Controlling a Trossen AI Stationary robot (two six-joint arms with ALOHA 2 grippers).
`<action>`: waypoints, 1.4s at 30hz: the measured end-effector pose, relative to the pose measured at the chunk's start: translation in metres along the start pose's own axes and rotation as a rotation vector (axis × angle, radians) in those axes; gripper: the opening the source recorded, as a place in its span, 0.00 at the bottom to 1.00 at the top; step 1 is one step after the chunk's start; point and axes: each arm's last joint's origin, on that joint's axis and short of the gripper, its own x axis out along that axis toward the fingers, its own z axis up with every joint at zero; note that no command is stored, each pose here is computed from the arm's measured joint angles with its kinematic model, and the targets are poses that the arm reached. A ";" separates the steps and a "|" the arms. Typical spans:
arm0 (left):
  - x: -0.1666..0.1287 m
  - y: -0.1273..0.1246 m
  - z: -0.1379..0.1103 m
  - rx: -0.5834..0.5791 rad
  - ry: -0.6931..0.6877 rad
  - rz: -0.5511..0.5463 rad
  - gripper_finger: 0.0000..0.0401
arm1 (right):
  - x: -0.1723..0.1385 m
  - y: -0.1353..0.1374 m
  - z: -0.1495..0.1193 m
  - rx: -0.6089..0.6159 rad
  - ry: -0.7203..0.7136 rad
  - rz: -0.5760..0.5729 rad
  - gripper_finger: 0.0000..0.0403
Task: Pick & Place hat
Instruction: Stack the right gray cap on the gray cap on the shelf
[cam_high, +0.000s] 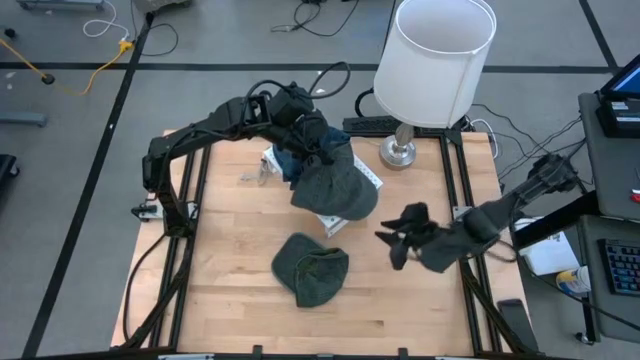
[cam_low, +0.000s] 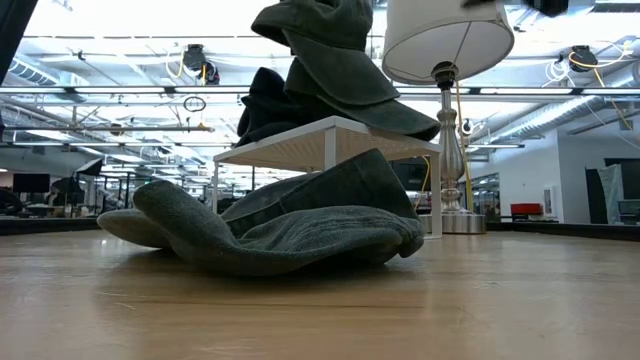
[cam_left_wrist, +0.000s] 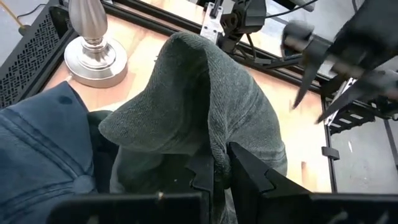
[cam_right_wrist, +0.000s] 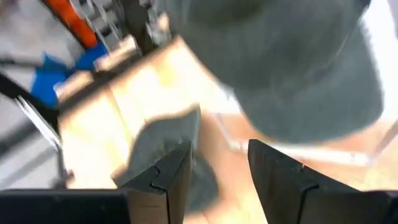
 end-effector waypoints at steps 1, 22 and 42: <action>0.000 0.001 0.000 0.004 0.000 0.001 0.06 | 0.007 -0.002 -0.007 -0.016 0.035 -0.012 0.37; -0.016 0.005 0.004 -0.009 -0.053 0.007 0.06 | 0.116 -0.051 -0.019 -0.272 0.078 -0.141 0.37; -0.075 -0.031 0.003 0.004 -0.219 -0.029 0.06 | 0.115 -0.052 -0.010 -0.222 0.061 -0.086 0.37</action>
